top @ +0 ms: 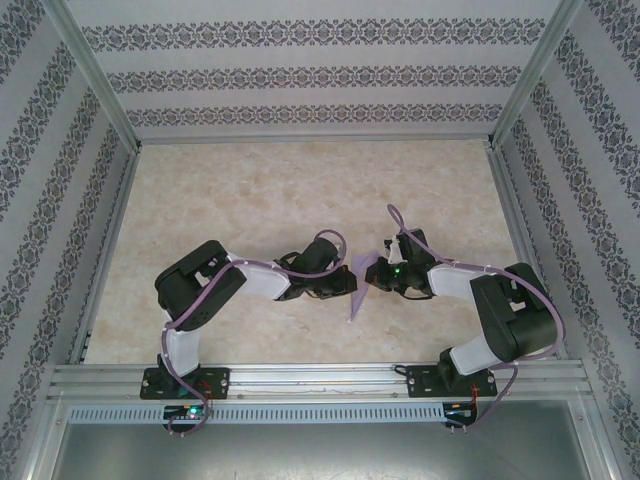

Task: Fold a paper plane with a square sheet of paper (fold left side to right side)

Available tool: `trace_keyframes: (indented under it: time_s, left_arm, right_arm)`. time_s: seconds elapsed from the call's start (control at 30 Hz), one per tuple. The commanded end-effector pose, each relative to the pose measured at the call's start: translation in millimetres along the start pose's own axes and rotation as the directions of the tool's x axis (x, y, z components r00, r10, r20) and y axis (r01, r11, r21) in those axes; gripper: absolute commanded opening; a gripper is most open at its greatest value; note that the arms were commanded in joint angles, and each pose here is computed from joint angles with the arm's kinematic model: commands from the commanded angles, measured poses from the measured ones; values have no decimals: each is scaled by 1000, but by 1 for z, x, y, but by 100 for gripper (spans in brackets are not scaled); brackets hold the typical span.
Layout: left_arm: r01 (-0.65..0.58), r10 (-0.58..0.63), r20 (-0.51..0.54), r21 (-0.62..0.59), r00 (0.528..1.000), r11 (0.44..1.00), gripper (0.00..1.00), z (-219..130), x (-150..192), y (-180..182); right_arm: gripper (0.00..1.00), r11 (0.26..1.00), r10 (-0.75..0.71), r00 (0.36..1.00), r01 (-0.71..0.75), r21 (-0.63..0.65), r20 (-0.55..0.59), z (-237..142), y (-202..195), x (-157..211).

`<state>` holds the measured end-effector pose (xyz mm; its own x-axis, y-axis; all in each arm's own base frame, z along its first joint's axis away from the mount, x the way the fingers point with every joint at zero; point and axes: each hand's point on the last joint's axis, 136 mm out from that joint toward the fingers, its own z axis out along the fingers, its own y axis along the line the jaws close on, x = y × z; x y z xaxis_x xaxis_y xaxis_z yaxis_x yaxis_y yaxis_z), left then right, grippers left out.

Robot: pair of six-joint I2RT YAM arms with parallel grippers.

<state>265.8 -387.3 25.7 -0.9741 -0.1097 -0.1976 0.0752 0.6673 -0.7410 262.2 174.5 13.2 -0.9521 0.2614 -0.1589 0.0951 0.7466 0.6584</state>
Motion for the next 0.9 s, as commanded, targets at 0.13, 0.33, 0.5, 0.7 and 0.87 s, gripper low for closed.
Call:
trace_keyframes:
  time_s: [0.13,0.33,0.5,0.7,0.87]
  left_arm:
    - [-79,84,48,-97,995,992,18,-42,-3,-4]
    - [-140,140,-25,-9,990,990,11,-54,9,-44]
    - [-158,164,-110,58,980,986,8,-36,30,-70]
    - [-132,132,-133,14,982,991,8,-17,38,-51]
    - [-119,114,-128,-32,985,992,8,-13,39,-35]
  right_arm:
    - [0,989,76,995,-67,135,-63,5,-40,28]
    - [0,989,74,995,-65,135,-63,4,-41,28]
    - [0,988,74,995,-65,138,-64,5,-41,28]
    - [0,988,74,995,-64,138,-65,5,-41,29]
    - [0,988,74,995,-64,138,-67,5,-41,29]
